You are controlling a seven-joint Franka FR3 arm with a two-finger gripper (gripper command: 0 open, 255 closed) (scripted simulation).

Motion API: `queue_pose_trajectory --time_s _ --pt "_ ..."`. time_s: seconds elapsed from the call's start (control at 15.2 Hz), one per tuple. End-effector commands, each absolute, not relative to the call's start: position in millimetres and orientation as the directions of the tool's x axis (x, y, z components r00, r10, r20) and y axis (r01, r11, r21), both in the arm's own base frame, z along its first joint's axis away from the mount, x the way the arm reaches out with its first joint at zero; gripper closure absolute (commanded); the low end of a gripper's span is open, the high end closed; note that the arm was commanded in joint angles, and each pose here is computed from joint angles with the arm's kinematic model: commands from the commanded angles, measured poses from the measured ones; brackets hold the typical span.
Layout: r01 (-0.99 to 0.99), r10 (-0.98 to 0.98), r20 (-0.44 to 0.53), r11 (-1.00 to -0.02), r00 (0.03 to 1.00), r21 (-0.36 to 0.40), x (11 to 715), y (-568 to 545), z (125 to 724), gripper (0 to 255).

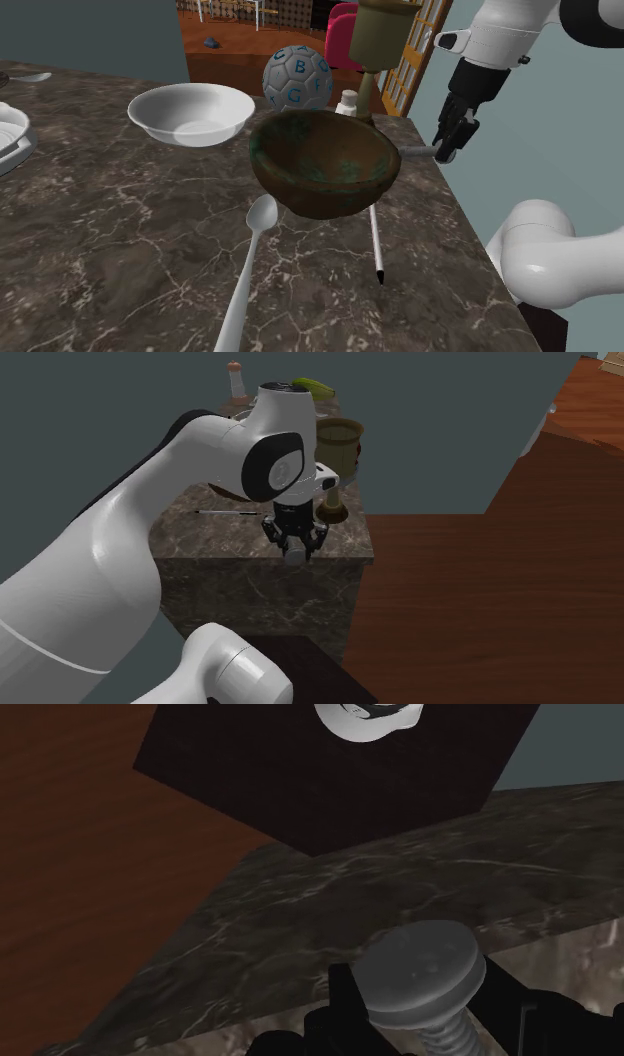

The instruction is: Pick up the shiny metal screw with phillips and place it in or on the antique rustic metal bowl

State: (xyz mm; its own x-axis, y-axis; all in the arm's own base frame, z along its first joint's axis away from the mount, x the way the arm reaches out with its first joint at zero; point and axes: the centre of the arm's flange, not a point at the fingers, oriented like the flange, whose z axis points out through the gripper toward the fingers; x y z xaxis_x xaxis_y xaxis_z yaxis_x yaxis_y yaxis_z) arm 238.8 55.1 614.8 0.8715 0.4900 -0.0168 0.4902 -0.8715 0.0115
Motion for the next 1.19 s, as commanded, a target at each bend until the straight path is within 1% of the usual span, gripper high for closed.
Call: queue_pose_trajectory --time_s 0.0,1.12 --pt "0.491 0.49 -0.017 -0.871 0.871 0.011 239 56 624 255" --pt "0.491 0.49 -0.017 -0.871 0.871 0.011 239 56 714 255"
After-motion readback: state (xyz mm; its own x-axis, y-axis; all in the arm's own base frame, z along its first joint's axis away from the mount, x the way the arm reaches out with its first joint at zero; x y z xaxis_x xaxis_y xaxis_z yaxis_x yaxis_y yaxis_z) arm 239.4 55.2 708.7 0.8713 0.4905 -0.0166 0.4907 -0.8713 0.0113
